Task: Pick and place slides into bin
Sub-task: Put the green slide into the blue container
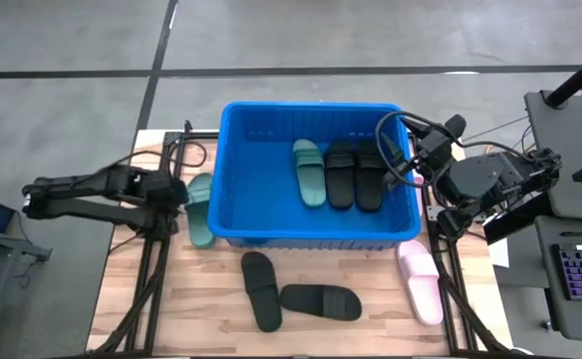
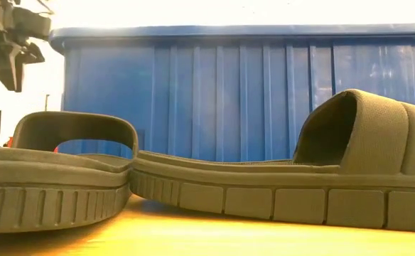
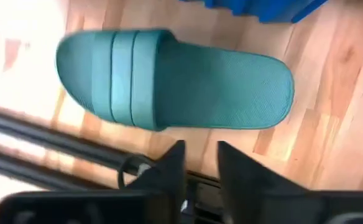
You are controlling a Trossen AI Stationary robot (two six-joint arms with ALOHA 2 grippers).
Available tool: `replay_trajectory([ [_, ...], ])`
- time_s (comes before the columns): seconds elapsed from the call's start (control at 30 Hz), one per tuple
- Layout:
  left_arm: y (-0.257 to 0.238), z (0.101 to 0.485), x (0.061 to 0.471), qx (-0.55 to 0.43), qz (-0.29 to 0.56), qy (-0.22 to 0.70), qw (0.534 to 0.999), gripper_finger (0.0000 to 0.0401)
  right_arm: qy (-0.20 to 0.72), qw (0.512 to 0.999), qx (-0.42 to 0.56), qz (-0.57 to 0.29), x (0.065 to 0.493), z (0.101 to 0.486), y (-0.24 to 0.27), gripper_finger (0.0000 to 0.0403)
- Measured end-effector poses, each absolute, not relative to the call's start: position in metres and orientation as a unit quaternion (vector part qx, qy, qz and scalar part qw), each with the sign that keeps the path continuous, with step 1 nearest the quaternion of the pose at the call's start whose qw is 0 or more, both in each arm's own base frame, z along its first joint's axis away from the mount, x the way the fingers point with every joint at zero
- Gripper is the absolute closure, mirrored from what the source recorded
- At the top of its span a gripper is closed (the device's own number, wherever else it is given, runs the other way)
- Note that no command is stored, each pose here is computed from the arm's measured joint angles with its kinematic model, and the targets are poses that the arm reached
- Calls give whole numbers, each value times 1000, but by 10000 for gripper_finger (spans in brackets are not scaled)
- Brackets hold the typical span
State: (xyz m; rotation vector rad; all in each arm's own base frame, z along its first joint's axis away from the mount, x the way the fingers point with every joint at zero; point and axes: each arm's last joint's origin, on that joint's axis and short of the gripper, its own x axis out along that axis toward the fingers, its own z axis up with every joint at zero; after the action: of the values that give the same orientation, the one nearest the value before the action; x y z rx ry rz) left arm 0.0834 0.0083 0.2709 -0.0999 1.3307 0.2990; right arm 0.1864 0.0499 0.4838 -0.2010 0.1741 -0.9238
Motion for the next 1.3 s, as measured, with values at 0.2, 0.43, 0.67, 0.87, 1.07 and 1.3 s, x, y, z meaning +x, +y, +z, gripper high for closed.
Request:
replay_trajectory([
  [0.2, 12, 259, 91, 5, 177, 643, 745, 167, 84, 887, -97, -444, 186, 484, 50, 177],
  [0.43, 15, 247, 113, 27, 212, 693, 689, 65, 84, 887, -96, -444, 186, 484, 50, 177],
  [0.67, 18, 239, 121, 40, 250, 709, 659, 62, 85, 886, -97, -444, 186, 484, 50, 177],
  [0.87, 16, 224, 117, 6, 249, 673, 696, 86, 87, 886, -101, -444, 186, 483, 50, 177],
  [1.07, 16, 219, 122, -6, 238, 691, 682, 95, 87, 886, -101, -444, 186, 483, 50, 177],
  [1.3, 18, 199, 145, 15, 243, 732, 636, 95, 87, 886, -102, -444, 186, 483, 50, 177],
])
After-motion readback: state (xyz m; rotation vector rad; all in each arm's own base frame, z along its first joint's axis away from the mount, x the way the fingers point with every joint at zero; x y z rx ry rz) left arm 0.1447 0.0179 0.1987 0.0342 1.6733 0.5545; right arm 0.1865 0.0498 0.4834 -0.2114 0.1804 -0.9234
